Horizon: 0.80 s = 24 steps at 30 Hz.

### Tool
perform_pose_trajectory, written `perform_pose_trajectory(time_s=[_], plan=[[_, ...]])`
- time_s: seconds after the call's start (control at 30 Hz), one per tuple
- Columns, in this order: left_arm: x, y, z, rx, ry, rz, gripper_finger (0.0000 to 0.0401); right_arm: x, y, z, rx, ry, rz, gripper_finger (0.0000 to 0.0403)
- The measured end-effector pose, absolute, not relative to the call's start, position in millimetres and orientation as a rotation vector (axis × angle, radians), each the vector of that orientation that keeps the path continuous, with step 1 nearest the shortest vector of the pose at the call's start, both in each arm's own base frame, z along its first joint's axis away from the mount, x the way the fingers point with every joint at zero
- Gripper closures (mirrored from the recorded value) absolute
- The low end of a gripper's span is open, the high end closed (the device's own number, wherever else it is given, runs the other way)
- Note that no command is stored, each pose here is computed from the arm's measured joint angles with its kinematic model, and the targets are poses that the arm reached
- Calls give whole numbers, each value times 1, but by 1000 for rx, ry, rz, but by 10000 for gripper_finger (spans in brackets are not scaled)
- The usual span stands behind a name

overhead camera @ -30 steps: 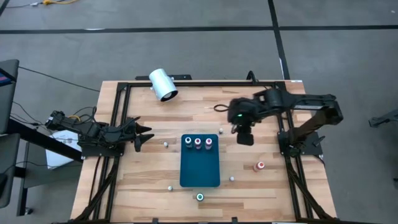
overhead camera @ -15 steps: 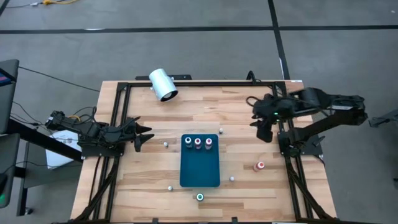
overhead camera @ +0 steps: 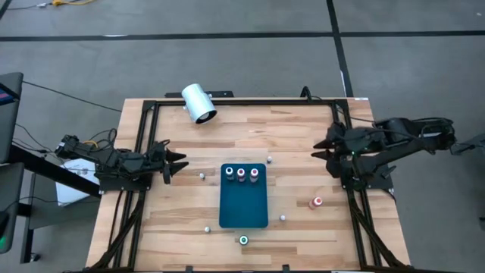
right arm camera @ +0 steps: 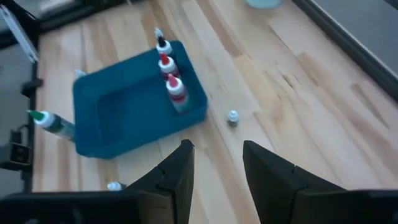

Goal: Pick & Place food coloring
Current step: Put the small purple food coloring bottle into the blue bin

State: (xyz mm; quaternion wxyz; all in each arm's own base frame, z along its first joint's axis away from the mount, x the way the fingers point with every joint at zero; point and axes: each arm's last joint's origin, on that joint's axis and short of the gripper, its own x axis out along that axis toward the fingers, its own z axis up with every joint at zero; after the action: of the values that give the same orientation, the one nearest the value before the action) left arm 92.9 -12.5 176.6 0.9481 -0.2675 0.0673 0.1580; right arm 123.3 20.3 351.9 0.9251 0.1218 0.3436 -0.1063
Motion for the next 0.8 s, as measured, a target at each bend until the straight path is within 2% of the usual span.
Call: perform_pose_trajectory(time_s=[0.53, 0.8], plan=[[95, -15, 210, -540, -120, 181, 192, 105, 27, 292, 389, 352, -105, 277], [92, -15, 248, -561, -183, 113, 192, 99, 25, 274, 433, 231, -81, 277]])
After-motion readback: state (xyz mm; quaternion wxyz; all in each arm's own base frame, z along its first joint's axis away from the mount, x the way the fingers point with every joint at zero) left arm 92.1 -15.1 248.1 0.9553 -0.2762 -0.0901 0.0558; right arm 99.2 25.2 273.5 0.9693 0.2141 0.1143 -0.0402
